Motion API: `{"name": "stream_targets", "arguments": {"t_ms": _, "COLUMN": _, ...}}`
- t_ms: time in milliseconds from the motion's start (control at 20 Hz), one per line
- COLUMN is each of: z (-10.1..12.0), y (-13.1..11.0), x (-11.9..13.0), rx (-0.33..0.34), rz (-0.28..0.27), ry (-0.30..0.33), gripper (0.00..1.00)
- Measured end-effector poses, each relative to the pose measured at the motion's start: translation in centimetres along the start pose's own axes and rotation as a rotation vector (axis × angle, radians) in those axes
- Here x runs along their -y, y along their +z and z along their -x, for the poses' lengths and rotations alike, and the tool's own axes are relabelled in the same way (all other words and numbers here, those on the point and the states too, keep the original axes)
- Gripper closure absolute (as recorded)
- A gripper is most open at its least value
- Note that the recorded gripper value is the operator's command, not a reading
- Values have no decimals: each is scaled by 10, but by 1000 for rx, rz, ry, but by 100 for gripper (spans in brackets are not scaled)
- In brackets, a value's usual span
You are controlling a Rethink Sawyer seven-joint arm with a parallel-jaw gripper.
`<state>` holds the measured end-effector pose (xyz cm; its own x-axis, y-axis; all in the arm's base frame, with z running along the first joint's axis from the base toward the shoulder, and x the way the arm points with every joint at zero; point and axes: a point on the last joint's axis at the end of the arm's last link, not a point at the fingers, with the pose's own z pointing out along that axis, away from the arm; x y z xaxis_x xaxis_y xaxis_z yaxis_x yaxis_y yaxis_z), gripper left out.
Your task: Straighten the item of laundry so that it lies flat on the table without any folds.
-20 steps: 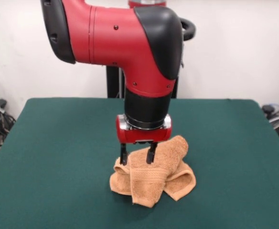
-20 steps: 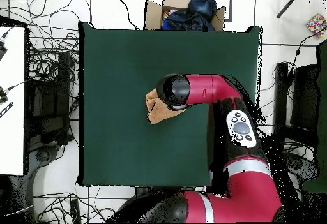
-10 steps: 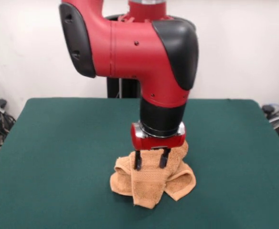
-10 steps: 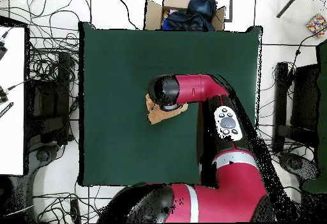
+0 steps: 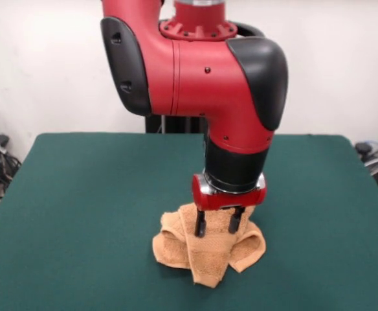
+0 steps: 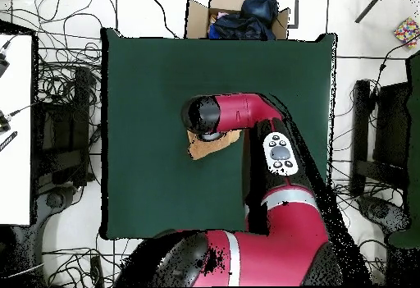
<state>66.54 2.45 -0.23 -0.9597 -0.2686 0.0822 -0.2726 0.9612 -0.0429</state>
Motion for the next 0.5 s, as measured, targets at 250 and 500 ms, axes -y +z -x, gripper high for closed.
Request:
{"name": "stream_targets", "arguments": {"t_ms": 250, "z": 0, "y": 0, "x": 2, "rx": 0, "rz": 1, "ry": 3, "gripper": 0}}
{"name": "stream_targets", "arguments": {"t_ms": 500, "z": -3, "y": 0, "x": 10, "rx": -1, "rz": 2, "ry": 16, "gripper": 0}}
